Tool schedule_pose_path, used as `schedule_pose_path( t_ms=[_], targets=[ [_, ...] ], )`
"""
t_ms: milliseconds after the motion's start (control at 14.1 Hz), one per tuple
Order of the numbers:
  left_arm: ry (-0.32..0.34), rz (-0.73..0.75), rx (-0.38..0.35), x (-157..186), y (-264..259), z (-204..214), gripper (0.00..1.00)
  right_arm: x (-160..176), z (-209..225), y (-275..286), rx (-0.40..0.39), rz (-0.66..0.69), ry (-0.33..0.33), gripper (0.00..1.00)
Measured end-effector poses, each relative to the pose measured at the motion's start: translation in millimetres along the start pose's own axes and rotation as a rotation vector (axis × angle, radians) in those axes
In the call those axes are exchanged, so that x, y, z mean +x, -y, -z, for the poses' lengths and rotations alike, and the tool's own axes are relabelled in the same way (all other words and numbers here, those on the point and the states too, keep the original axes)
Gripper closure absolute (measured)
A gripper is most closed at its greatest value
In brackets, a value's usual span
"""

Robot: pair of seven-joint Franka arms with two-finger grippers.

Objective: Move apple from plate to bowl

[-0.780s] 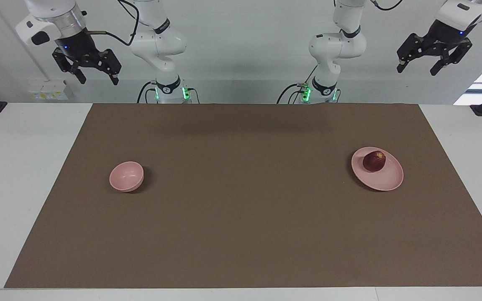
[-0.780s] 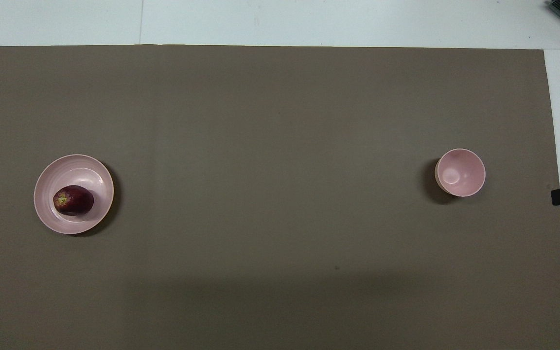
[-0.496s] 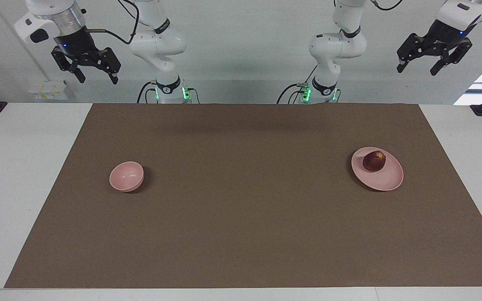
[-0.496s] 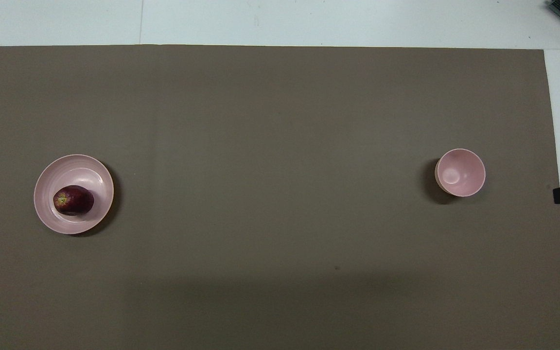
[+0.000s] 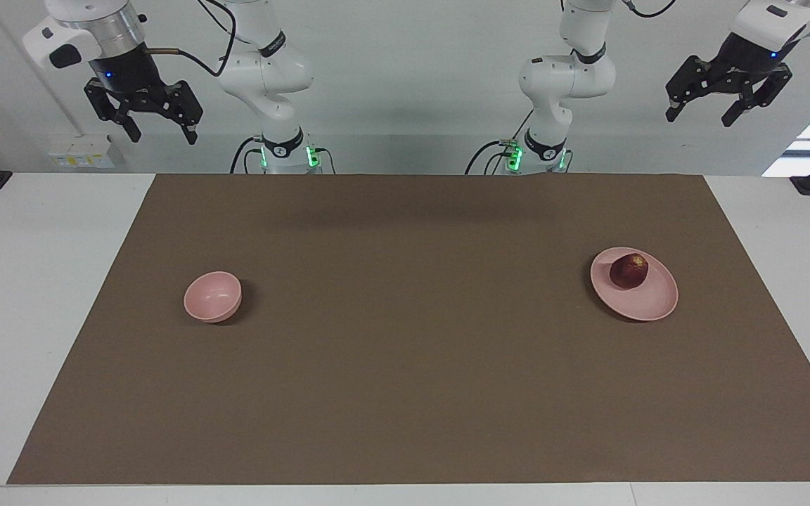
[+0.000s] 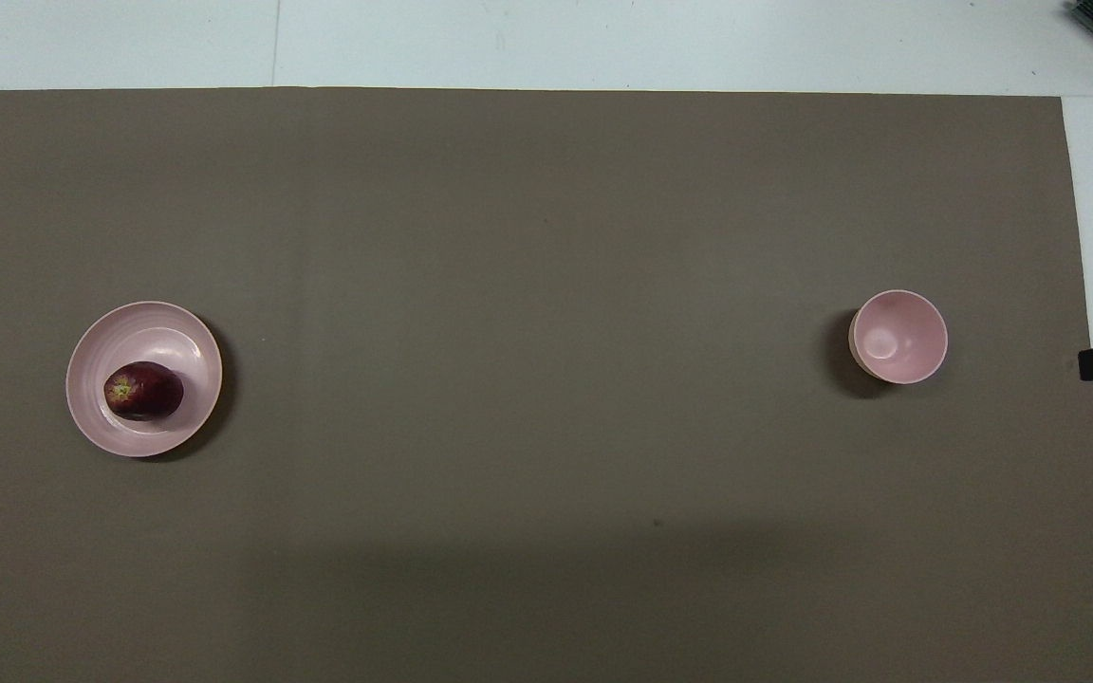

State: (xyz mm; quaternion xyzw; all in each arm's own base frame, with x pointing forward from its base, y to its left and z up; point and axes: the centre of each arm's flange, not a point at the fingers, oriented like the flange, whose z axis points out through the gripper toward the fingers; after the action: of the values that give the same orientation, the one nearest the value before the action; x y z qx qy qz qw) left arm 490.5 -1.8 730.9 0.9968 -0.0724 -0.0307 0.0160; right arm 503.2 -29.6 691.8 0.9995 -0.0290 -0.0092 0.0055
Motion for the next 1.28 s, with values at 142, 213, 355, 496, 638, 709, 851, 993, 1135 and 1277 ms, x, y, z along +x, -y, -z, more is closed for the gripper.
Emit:
schedule_pose_path(
  t_ms=[142, 213, 355, 496, 638, 709, 851, 993, 1135, 1277],
  targets=[
    [0.001, -0.001, 0.000, 0.1, -0.6, -0.1, 0.00, 0.7, 0.4, 0.0, 0.000, 0.000, -0.005, 0.00],
    [0.001, -0.001, 0.000, 0.1, -0.7, -0.2, 0.00, 1.1, 0.7, 0.0, 0.000, 0.000, -0.009, 0.00],
    [0.000, -0.001, 0.000, 0.2, -0.7, -0.1, 0.00, 1.2, 0.2, 0.0, 0.000, 0.000, -0.008, 0.00],
    [-0.012, -0.001, 0.002, 1.4, -0.3, 0.9, 0.00, 1.3, -0.5, 0.1, 0.000, 0.000, -0.007, 0.00],
    [-0.028, 0.000, 0.004, 3.5, 0.7, 1.7, 0.00, 1.3, -0.6, 0.1, 0.000, 0.000, -0.007, 0.00],
    [-0.035, 0.001, 0.005, 4.3, 1.1, 1.6, 0.00, 1.3, -0.7, 0.1, 0.000, 0.000, -0.007, 0.00],
    [-0.047, 0.003, 0.008, 5.8, 2.2, 0.8, 0.00, 1.3, -0.8, 0.1, 0.000, 0.000, -0.007, 0.00],
    [-0.053, 0.006, 0.012, 6.2, 3.7, 0.4, 0.00, 1.3, -0.8, 0.1, 0.000, 0.000, -0.007, 0.00],
    [-0.054, 0.007, 0.012, 5.8, 4.3, -0.2, 0.00, 1.3, -0.8, 0.1, 0.000, 0.000, -0.006, 0.00],
    [-0.063, 0.008, 0.013, 5.8, 5.1, -1.8, 0.00, 1.4, -0.9, 0.1, 0.000, 0.000, -0.006, 0.00]
  ],
)
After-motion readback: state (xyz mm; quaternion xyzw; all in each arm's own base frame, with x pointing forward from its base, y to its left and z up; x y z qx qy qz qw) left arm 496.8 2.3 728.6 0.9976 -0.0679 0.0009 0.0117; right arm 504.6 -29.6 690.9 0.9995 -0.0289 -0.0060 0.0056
